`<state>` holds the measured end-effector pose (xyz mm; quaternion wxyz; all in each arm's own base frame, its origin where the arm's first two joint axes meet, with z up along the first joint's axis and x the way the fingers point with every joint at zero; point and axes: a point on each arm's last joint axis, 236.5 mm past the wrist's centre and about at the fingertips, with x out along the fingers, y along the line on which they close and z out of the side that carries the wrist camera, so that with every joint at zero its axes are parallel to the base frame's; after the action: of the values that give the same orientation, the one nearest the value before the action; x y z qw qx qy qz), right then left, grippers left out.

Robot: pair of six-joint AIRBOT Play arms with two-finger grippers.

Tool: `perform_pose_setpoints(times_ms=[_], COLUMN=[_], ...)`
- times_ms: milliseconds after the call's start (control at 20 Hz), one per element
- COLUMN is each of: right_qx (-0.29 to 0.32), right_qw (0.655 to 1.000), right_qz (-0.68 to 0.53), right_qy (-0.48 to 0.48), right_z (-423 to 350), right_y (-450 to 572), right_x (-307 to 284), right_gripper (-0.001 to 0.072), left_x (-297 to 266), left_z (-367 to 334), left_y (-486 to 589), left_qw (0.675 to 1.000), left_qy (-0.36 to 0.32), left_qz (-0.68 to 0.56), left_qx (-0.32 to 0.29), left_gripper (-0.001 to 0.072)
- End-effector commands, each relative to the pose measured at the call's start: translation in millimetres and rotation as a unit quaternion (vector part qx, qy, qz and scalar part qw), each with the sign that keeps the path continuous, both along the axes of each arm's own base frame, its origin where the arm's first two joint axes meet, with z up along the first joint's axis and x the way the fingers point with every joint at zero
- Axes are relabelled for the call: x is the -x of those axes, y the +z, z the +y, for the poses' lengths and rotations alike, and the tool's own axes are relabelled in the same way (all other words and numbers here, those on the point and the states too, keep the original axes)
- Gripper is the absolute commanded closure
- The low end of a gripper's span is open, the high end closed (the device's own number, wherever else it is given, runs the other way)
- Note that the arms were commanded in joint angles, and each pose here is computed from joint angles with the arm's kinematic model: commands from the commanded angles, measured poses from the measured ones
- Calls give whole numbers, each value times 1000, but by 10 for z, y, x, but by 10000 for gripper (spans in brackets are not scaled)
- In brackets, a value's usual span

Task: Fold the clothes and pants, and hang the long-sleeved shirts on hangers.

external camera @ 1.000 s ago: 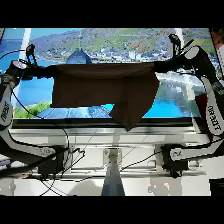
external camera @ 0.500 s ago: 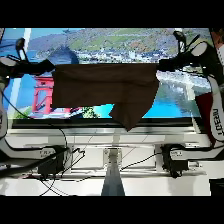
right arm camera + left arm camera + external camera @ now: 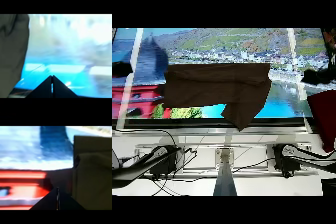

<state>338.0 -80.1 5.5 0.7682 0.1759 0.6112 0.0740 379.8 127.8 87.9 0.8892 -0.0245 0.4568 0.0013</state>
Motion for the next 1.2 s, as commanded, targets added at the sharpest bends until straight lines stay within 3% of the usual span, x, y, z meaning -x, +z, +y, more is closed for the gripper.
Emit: perform_pose_setpoints(times_ms=[0,100,150,200,250,300,350,650,950,1000,1050,1100,1150], right_qx=[-161,-186,-200,-224,-243,-248,-239,-189,-163,-163,-168,-172,-176], right_qw=[985,979,975,969,963,961,962,972,981,981,979,979,978], right_qz=[57,87,94,101,111,122,132,125,107,108,111,114,113], right_qy=[-30,-20,-23,-24,-20,-9,8,57,-11,-7,-6,4,13], right_z=[560,934,1100,1309,1494,1645,1767,2186,2288,2305,2322,2342,2364], right_y=[-371,-622,-697,-739,-773,-833,-925,-1218,-1321,-1315,-1299,-1270,-1225], right_x=[534,820,897,961,1026,1110,1206,1321,1086,1099,1113,1129,1118], right_gripper=[701,699,654,447,318,318,318,323,339,421,602,699,699], left_x=[532,731,824,907,969,1014,1043,1059,1013,1021,1030,1041,1052], left_z=[-62,-245,-303,-350,-392,-427,-447,-470,-418,-425,-433,-441,-450], left_y=[-448,-834,-980,-1100,-1194,-1261,-1310,-1340,-1427,-1469,-1519,-1567,-1606], left_qw=[996,990,987,984,981,978,977,973,973,971,969,967,965], left_qy=[-29,-27,-22,-20,-19,-20,-19,-2,6,6,6,6,6], left_qz=[75,103,118,134,146,155,162,170,170,176,184,191,197], left_qx=[31,90,107,119,128,135,140,155,154,159,164,169,174], left_gripper=[698,697,688,645,527,401,334,336,335,335,335,335,335])
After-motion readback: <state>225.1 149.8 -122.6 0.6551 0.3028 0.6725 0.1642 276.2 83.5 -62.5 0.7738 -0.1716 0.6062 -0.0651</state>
